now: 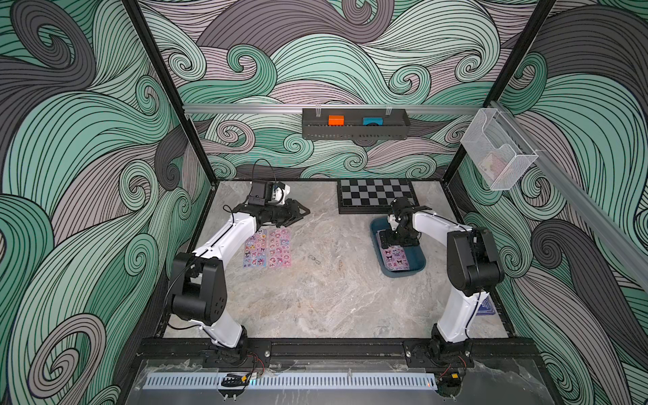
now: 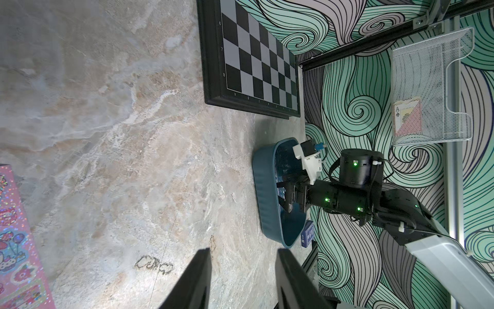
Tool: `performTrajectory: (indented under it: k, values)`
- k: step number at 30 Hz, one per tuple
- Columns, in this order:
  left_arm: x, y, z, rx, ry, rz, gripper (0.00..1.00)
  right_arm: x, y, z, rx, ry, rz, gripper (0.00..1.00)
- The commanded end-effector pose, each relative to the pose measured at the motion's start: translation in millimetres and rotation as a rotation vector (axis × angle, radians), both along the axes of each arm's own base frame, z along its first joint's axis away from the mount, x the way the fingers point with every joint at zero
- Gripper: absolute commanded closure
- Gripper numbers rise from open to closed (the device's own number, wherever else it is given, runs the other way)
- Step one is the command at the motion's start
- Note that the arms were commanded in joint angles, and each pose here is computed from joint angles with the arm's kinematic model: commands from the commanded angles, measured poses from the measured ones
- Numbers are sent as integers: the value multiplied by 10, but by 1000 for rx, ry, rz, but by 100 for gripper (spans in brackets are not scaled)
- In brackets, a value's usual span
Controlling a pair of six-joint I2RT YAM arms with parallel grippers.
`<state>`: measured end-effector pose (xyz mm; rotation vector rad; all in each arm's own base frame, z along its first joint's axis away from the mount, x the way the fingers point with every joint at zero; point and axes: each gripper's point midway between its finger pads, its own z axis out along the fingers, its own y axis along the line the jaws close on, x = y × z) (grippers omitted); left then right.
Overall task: Take the stickers out of the storage box
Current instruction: Pick up the sticker from the storage box.
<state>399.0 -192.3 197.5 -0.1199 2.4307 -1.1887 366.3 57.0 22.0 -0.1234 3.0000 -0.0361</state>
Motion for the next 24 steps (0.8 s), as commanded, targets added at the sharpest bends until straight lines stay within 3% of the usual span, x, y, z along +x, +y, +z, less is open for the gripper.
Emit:
performTrajectory:
  k: [1,17,24]
  values:
    - [65,-75,113,-21,-28,-24,56,-95,23,-147,9,59,-4,8]
    - [75,-93,97,-27,-22,-27,56,-40,-24,264,60,-49,-35,46]
    - [69,-132,92,-30,-19,-38,56,-30,-15,419,104,-85,-49,57]
